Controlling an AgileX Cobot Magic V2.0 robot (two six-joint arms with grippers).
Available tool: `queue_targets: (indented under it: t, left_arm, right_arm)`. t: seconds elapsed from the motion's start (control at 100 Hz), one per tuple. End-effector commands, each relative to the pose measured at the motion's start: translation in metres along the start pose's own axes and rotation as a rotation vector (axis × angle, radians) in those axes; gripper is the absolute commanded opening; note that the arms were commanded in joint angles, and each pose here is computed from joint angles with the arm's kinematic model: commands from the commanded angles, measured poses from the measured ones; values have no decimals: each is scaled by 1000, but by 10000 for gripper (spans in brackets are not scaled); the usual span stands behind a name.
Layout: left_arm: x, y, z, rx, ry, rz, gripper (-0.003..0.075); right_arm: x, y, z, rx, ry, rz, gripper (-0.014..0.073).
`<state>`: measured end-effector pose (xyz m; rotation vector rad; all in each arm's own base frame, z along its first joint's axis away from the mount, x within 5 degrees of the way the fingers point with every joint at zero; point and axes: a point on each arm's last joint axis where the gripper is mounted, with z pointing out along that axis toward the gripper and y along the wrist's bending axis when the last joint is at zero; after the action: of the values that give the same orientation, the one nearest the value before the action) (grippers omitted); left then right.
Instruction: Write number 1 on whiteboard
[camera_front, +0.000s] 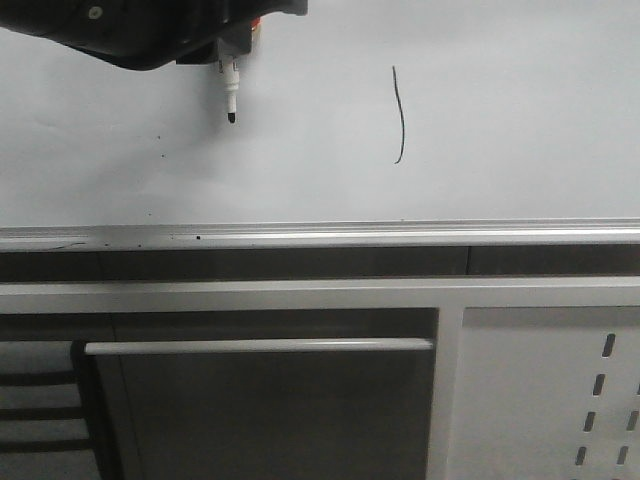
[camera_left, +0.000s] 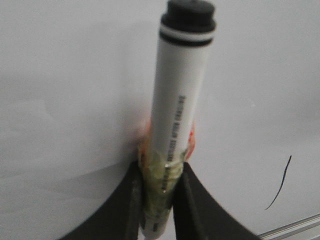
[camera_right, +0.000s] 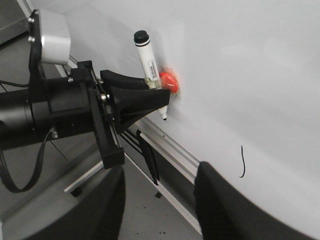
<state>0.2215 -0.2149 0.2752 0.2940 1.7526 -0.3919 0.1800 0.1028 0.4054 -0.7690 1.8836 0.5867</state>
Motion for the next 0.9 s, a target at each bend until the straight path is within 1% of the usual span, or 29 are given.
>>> queue_targets:
  t: [0.0,0.47,0.54,0.74,0.89]
  left_arm:
    - [-22,10,0,-69,-110,-38,-20]
    - [-22,10,0,-68,-109,-38,-12]
    - [-22,10,0,-68,-109,-38,15]
    - [-22,10,0,-68,-109,-38,128]
    - [-22,10,0,-68,-109,-38,137]
  right_arm:
    - [-14,2,-11,21,-91,6,292]
    - [-14,2,-11,21,-91,6,292]
    - [-14,2,-11,21,-91,6,292]
    - [-14,2,-11,21,-91,6,292]
    - [-14,2,-11,21,-91,6,292]
